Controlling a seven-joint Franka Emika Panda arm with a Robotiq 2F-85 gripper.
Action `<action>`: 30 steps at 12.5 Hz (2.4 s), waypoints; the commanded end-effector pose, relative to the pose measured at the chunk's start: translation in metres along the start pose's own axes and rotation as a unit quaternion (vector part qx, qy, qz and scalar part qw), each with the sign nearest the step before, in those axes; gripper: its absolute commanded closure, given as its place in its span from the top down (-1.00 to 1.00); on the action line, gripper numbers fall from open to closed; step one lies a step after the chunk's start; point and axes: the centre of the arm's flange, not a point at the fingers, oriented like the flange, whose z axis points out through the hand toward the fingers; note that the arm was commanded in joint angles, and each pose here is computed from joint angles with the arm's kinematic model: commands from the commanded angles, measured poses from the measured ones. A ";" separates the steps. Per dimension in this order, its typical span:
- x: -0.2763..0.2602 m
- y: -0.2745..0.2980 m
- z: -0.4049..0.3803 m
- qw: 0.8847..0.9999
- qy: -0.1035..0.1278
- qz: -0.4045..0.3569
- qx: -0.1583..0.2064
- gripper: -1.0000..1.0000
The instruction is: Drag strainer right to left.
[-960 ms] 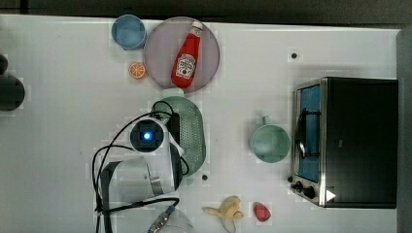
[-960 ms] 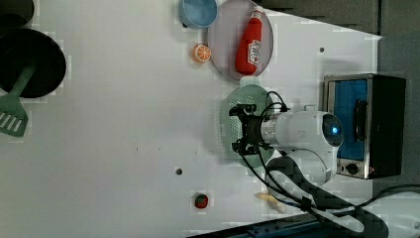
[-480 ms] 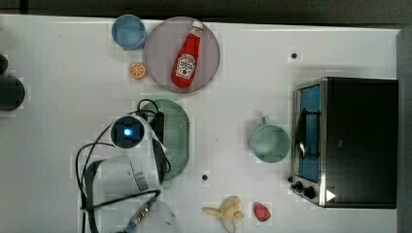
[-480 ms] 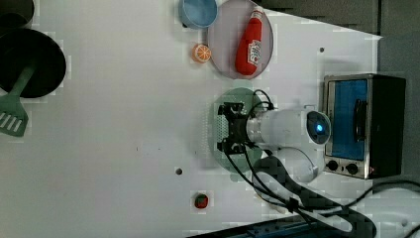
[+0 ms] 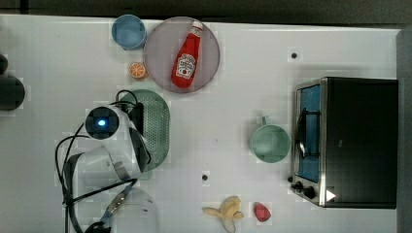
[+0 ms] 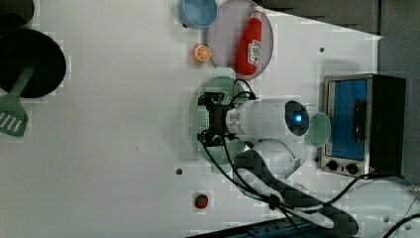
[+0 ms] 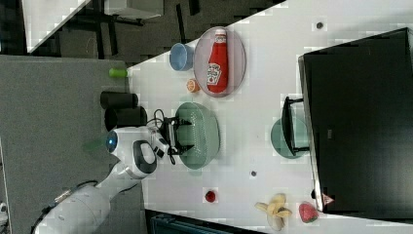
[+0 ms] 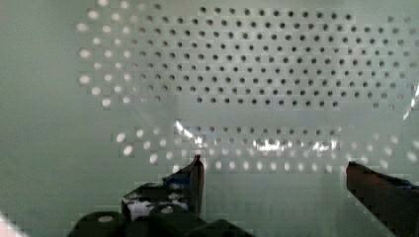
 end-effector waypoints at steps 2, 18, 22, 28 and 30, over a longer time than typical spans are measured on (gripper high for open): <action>-0.058 -0.006 0.003 0.999 -0.020 0.037 0.001 1.00; -0.156 0.000 0.020 0.998 -0.047 0.043 0.006 1.00; -0.165 0.001 -0.028 0.999 -0.033 -0.003 -0.001 1.00; -0.112 -0.007 -0.207 0.979 0.032 -0.197 -0.032 1.00; -0.069 -0.009 -0.279 0.966 0.044 -0.252 -0.027 1.00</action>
